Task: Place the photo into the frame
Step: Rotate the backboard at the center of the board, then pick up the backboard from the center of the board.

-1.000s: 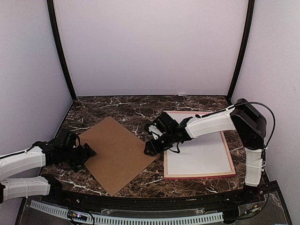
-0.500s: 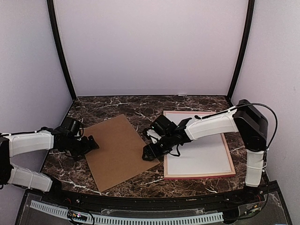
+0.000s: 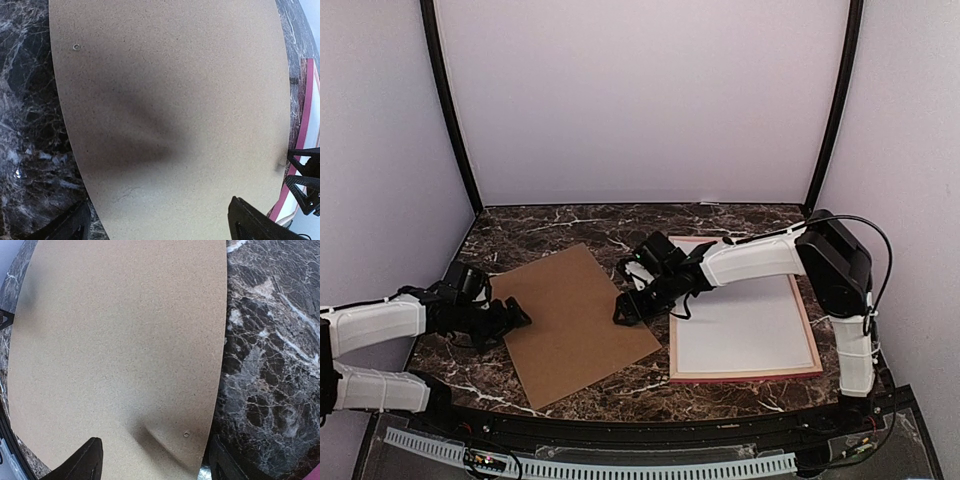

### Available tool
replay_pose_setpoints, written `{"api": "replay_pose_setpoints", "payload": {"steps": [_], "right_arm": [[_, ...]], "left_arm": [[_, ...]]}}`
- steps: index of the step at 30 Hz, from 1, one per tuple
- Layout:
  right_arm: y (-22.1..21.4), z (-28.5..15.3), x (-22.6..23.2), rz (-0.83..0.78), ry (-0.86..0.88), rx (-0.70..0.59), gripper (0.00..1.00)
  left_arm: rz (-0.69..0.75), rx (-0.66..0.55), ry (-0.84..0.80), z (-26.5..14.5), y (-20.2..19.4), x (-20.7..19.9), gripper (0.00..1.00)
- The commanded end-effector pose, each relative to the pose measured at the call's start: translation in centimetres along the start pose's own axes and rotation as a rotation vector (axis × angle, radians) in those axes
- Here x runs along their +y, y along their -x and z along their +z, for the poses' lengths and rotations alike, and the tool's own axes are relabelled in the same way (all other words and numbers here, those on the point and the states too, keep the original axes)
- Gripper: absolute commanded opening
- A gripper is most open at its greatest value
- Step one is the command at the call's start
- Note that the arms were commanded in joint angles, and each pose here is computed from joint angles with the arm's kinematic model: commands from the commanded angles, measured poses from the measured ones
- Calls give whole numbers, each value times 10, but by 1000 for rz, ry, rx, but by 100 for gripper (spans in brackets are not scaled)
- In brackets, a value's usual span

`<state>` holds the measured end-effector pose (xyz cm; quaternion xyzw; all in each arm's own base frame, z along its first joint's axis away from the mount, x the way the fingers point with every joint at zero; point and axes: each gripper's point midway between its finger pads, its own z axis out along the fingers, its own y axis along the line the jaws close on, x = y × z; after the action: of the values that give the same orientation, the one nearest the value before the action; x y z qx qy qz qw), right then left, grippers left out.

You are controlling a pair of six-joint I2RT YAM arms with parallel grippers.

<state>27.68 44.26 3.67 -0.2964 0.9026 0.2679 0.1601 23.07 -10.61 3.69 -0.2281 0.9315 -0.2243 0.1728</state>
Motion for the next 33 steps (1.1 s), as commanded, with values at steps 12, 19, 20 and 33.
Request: {"api": "replay_pose_setpoints", "payload": {"steps": [12, 19, 20, 33], "right_arm": [[-28, 15, 16, 50, 100, 59, 68], [-36, 14, 23, 53, 137, 67, 65], [-38, 14, 24, 55, 142, 69, 65], [-45, 15, 25, 50, 153, 81, 63]], "left_arm": [[3, 107, -173, 7, -17, -26, 95], [146, 18, -320, -29, 12, -79, 91], [167, -1, -343, -36, 18, -88, 90], [267, -61, -498, -84, 36, -140, 82]]}}
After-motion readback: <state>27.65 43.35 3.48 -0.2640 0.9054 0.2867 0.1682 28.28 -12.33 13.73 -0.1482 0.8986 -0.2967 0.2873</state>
